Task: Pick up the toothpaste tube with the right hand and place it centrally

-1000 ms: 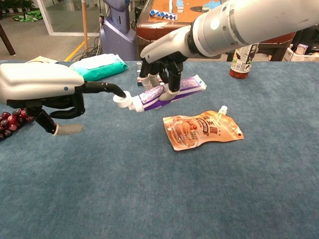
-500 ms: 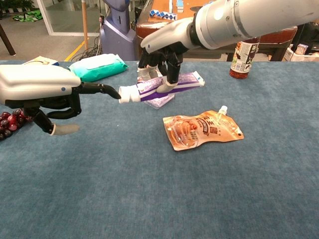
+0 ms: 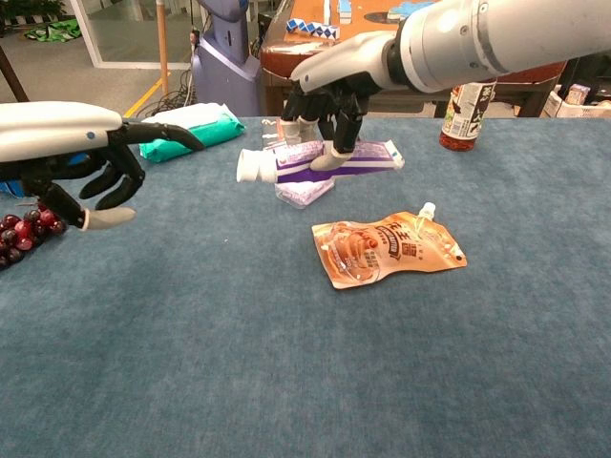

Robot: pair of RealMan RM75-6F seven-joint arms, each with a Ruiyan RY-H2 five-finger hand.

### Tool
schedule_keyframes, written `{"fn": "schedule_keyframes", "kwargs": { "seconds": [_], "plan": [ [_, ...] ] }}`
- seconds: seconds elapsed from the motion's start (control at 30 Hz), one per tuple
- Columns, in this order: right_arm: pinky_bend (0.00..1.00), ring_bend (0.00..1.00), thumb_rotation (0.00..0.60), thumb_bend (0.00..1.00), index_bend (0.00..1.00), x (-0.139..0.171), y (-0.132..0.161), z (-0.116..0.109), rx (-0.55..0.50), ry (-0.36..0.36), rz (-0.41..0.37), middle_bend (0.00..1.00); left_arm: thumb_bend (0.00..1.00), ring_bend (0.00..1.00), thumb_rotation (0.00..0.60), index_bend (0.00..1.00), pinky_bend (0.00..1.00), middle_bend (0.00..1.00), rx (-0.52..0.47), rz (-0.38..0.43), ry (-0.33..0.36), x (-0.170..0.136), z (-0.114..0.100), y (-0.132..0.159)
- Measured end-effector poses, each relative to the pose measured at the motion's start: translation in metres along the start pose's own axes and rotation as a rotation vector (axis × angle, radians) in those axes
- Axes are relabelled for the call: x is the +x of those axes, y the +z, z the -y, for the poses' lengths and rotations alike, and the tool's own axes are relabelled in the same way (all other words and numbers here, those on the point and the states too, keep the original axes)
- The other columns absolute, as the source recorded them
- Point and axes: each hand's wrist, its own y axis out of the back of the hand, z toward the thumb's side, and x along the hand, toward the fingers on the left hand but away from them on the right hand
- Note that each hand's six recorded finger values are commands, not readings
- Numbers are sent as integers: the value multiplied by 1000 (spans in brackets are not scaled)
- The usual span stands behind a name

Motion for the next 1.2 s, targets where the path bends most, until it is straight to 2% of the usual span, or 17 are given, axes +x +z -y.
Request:
{"fn": "schedule_keyframes", "kwargs": {
  "seconds": [0.1, 0.17, 0.2, 0.27, 0.43, 0.53, 0.7, 0.8, 1.2],
  "plan": [
    [581, 731, 600, 957, 950, 3, -4, 2, -67, -12, -6, 852, 348, 391, 588, 34, 603, 395, -78, -53, 30, -6, -4, -11],
    [582, 734, 600, 957, 950, 6, -7, 5, -112, -19, -13, 852, 305, 296, 466, 23, 506, 299, -132, -80, 49, -10, -7, -17],
    [582, 736, 600, 957, 950, 7, -7, 6, -131, -20, -16, 853, 292, 266, 386, 22, 475, 269, -168, -96, 63, -12, -9, -20],
    [582, 738, 600, 957, 954, 8, -8, 11, -169, -19, -25, 854, 275, 234, 278, 22, 426, 239, -224, -115, 85, -15, -12, -24],
    [582, 741, 600, 957, 958, 11, -7, 24, -256, -16, -52, 856, 246, 198, 84, 3, 347, 206, -369, -150, 146, -23, -22, -35],
    [582, 743, 600, 957, 958, 12, -2, 31, -306, -15, -77, 856, 227, 183, 11, 0, 329, 188, -456, -159, 170, -26, -25, -39],
    [586, 748, 600, 957, 958, 10, 13, 41, -406, -22, -127, 856, 222, 176, 0, 0, 326, 177, -606, -160, 199, -29, -30, -41],
    [590, 751, 600, 957, 958, 8, 23, 47, -468, -27, -154, 856, 221, 169, 0, 0, 315, 173, -652, -158, 212, -30, -31, -41],
    [594, 763, 600, 955, 966, 1, 67, 64, -599, -94, -221, 861, 217, 150, 0, 0, 278, 156, -723, -112, 212, -24, -23, -22]
  ]
}}
